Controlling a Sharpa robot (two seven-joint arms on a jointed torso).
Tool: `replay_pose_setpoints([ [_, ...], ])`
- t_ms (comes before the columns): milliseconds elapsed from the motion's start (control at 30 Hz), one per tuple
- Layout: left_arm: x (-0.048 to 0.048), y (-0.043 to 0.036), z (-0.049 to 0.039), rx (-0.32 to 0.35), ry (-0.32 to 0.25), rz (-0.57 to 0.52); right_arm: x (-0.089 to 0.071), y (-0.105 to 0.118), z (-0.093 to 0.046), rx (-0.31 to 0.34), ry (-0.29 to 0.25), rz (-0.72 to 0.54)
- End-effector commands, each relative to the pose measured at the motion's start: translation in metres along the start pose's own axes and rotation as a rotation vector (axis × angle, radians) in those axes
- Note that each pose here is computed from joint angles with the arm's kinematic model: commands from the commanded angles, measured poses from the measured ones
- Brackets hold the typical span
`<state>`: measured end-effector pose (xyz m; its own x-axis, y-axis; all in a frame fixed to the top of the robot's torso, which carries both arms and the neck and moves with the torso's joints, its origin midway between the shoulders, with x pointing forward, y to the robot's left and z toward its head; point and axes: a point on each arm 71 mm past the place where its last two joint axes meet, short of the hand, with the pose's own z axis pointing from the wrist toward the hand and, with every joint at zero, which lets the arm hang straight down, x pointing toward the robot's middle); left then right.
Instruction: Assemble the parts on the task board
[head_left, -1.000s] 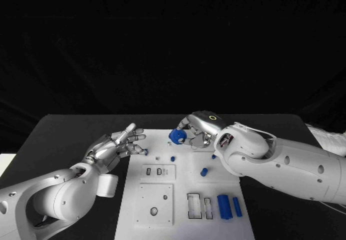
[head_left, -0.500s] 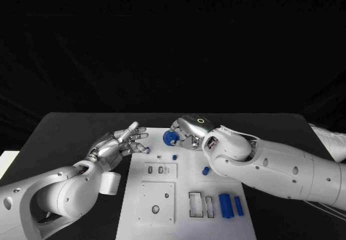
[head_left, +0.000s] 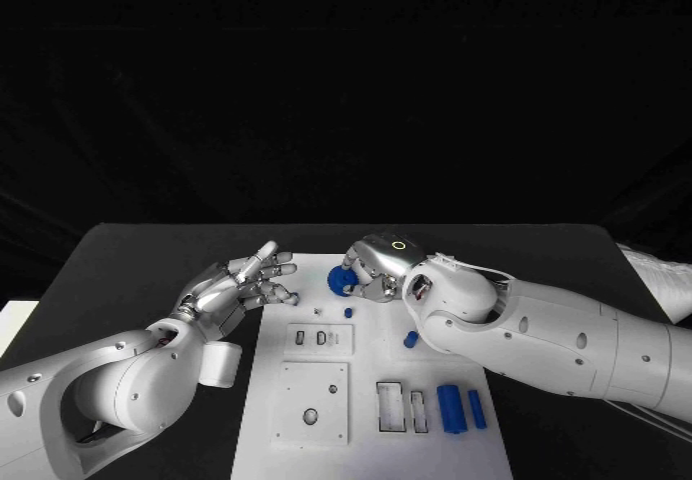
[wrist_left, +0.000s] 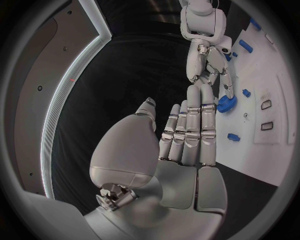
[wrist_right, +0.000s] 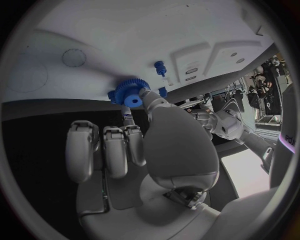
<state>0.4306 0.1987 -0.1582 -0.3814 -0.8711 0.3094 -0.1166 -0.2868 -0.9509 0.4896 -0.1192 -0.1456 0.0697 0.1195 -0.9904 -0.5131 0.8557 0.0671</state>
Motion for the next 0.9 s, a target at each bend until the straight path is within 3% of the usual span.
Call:
replay_pose_setpoints([
  [33, 0.0027, -0.0007, 0.0002, 0.005, 0.023, -0.011, 0.004, -0.001, 0.001, 0.012, 0.024, -0.026],
  [300, 0.0027, -0.0006, 0.0002, 0.003, 0.022, -0.01, 0.007, 0.001, 0.003, 0.006, 0.032, -0.026],
  [900, 0.0021, -0.0007, -0.0006, -0.001, 0.019, -0.009, 0.015, -0.004, 0.003, 0.028, 0.119, -0.019],
])
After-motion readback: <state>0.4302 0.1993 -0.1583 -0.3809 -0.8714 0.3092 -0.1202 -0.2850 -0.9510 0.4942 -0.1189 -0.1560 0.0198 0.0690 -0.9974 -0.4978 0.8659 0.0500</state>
